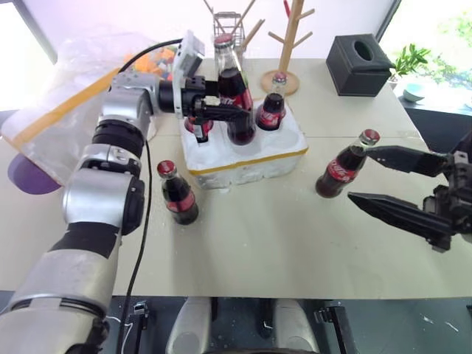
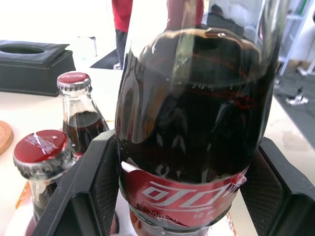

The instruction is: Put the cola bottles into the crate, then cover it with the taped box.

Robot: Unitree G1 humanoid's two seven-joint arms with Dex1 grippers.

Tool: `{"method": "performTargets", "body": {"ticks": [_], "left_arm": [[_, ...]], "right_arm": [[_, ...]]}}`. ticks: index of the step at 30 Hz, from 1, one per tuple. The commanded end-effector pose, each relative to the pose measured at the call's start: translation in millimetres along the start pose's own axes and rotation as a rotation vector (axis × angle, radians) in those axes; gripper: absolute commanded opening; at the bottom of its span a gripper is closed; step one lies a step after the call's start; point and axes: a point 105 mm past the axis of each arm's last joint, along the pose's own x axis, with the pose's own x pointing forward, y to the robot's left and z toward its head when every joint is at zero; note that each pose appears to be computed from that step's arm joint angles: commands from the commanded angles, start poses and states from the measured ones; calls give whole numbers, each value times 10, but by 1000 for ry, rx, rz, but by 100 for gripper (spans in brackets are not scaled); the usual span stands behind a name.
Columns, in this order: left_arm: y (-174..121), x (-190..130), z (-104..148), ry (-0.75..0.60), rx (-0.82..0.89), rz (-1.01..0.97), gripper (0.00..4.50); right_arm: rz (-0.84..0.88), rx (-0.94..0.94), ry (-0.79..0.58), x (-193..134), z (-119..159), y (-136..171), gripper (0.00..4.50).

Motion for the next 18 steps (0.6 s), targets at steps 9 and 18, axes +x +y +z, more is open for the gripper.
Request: {"method": "performTargets", "body": {"ticks": [9, 18], "left_arm": [[-78, -128, 319, -28, 109, -37, 273], [-8, 81, 175, -44, 101, 41, 273]], "right_arm": [[-7, -20, -49, 9, 55, -57, 450], [34, -28, -38, 17, 31, 6, 450]]}}
